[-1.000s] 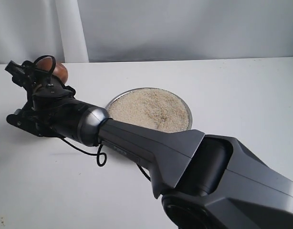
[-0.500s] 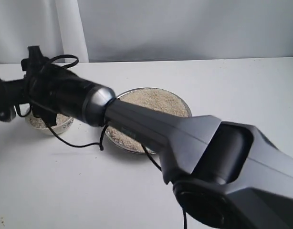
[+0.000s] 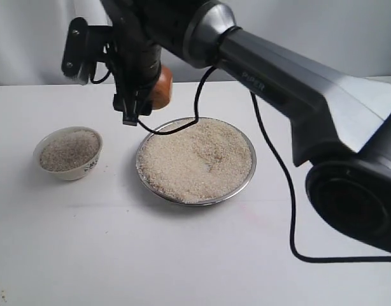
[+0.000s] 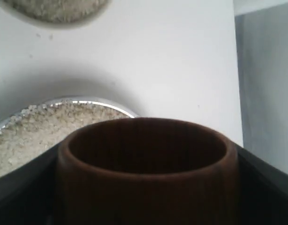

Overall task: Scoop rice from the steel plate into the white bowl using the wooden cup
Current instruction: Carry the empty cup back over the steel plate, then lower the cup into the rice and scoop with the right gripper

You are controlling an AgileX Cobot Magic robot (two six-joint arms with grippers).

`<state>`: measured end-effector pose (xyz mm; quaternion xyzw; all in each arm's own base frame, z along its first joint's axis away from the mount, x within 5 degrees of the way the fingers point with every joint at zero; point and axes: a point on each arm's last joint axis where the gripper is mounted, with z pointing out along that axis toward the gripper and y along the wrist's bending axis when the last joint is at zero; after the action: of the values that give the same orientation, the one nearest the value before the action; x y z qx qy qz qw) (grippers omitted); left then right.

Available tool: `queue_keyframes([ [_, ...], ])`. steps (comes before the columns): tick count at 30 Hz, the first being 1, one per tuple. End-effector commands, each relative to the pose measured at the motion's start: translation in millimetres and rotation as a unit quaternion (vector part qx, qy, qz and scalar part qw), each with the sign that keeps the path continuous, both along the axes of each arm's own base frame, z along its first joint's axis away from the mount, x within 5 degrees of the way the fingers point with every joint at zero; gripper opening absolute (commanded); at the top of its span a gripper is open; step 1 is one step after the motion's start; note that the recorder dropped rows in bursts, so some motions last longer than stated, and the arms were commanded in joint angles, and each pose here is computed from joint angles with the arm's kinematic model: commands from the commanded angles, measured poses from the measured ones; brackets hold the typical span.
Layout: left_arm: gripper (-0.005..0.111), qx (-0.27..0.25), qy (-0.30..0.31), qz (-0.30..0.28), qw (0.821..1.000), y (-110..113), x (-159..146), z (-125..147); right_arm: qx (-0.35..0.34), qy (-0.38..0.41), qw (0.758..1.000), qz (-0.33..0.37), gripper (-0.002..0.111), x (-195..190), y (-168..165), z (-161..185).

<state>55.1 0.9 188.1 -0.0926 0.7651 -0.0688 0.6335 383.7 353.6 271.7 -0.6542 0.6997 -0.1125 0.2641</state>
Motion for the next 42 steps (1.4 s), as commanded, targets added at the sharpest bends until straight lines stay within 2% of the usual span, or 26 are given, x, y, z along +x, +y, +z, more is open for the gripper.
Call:
queue_keyframes([
  [1,0.000,-0.004,-0.005,-0.003,1.000,-0.4,-0.1,1.0,0.016,0.030,0.999,-0.041,0.000,14.1,-24.5,2.7],
  [5,0.000,-0.004,-0.005,-0.003,1.000,-0.4,-0.1,1.0,-0.010,0.044,0.998,-0.054,0.000,22.1,-36.7,-12.6],
  [10,0.000,-0.004,-0.005,-0.003,1.000,-0.4,-0.1,1.0,-0.118,0.022,0.991,-0.060,0.000,28.1,-52.6,-41.2],
  [16,0.000,-0.004,-0.005,-0.003,1.000,-0.4,-0.1,1.0,-0.198,0.044,0.979,-0.018,0.000,28.0,-58.8,-77.4],
  [29,0.000,-0.004,-0.005,-0.003,1.000,-0.4,-0.1,1.0,-0.261,0.061,0.963,-0.023,0.000,42.4,-69.6,-130.6],
  [36,0.000,-0.004,-0.005,-0.003,1.000,-0.4,-0.1,1.0,-0.262,0.072,0.962,-0.021,0.000,41.9,-68.8,-140.5],
  [42,0.000,-0.004,-0.005,-0.003,1.000,-0.4,-0.1,1.0,-0.261,0.084,0.962,-0.009,0.000,41.4,-63.9,-165.7],
])
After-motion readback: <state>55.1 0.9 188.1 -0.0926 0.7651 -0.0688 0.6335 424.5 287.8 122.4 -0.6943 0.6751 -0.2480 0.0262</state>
